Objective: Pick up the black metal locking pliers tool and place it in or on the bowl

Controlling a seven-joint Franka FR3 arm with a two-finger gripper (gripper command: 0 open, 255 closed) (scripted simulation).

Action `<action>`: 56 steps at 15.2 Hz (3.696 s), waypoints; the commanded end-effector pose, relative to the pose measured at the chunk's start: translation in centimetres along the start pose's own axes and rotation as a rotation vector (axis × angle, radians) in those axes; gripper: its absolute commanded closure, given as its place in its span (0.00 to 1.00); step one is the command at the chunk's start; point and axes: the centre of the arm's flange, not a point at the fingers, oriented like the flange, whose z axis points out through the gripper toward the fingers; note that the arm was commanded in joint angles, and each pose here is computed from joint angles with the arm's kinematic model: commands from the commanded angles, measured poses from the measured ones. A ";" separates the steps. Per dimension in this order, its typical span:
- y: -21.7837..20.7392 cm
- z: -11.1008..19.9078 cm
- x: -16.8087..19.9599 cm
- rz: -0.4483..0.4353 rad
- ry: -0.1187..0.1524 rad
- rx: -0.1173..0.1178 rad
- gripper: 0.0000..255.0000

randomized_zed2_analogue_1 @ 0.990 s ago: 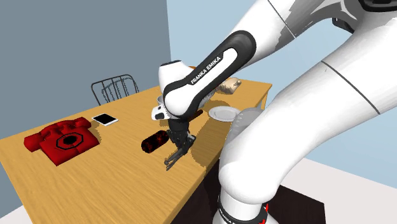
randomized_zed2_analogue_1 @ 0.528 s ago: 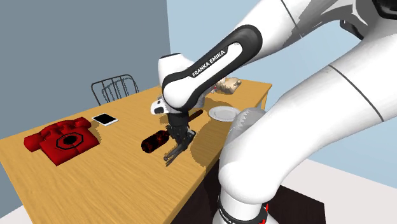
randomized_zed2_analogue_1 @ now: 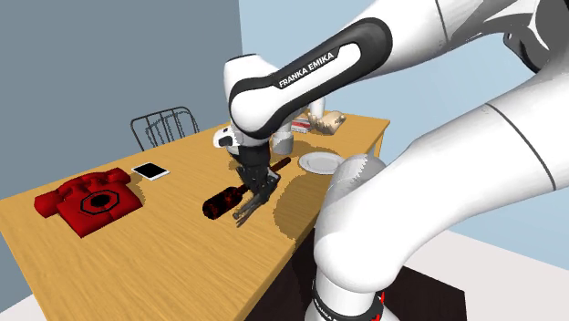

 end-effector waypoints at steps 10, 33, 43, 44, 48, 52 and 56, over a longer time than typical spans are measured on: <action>-0.4 -5.9 -0.1 0.000 0.000 0.000 1.00; 12.8 -11.3 -12.9 0.000 0.000 0.000 1.00; 22.4 -12.0 -22.0 0.000 0.000 0.000 1.00; 23.4 -12.0 -22.9 0.000 0.000 0.000 1.00; 27.2 -12.3 -26.5 0.000 0.000 0.000 1.00; 30.6 -12.5 -29.7 0.000 0.000 0.000 1.00; 30.7 -10.4 -29.6 0.000 0.000 0.000 1.00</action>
